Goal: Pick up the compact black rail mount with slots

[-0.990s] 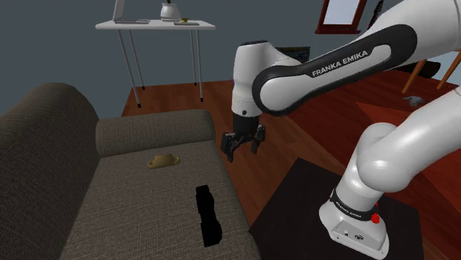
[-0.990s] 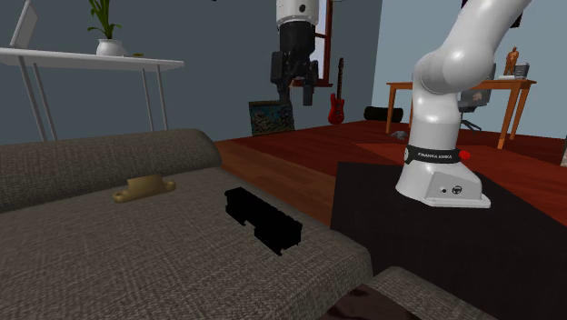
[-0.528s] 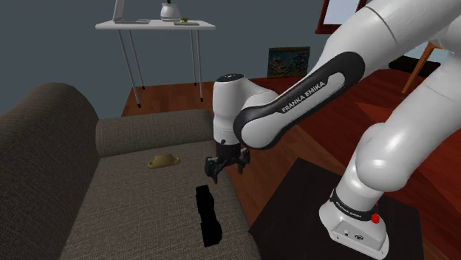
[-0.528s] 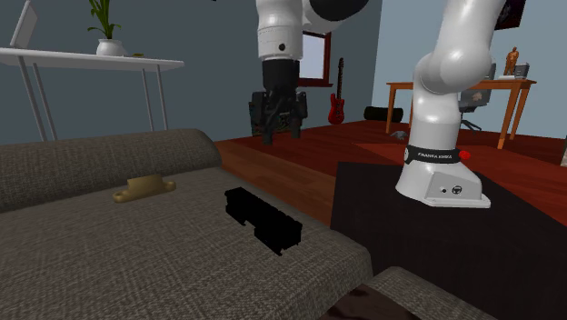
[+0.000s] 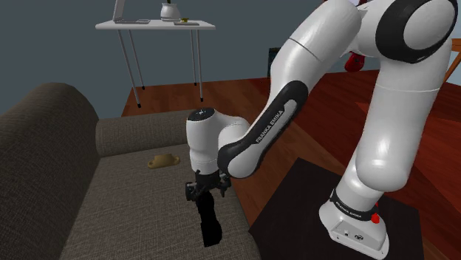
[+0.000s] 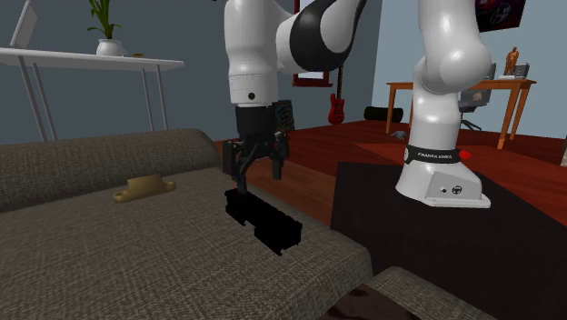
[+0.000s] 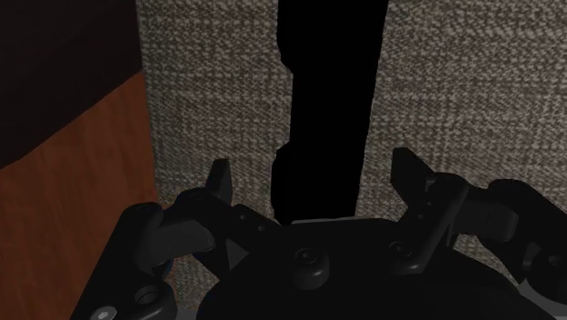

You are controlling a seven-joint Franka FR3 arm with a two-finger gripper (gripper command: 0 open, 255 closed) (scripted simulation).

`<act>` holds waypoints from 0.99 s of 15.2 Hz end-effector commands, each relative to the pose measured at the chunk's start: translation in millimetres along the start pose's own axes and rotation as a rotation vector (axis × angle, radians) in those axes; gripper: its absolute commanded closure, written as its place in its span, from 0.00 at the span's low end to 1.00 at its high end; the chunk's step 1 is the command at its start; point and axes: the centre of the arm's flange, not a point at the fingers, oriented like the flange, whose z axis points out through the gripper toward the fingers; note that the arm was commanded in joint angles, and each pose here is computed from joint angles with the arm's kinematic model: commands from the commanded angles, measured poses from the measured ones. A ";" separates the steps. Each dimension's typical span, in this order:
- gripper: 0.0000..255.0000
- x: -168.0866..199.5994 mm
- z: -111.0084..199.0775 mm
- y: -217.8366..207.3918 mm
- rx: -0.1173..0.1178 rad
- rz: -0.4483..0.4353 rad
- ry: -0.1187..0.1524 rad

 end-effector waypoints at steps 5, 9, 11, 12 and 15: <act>0.00 1.4 43.8 -17.5 -0.008 0.020 0.004; 0.00 1.9 62.7 -17.9 -0.008 0.020 0.004; 1.00 2.4 62.6 -17.9 -0.008 0.020 0.004; 1.00 2.6 63.0 -17.8 -0.008 0.020 0.004; 1.00 2.7 62.8 -17.8 -0.008 0.020 0.004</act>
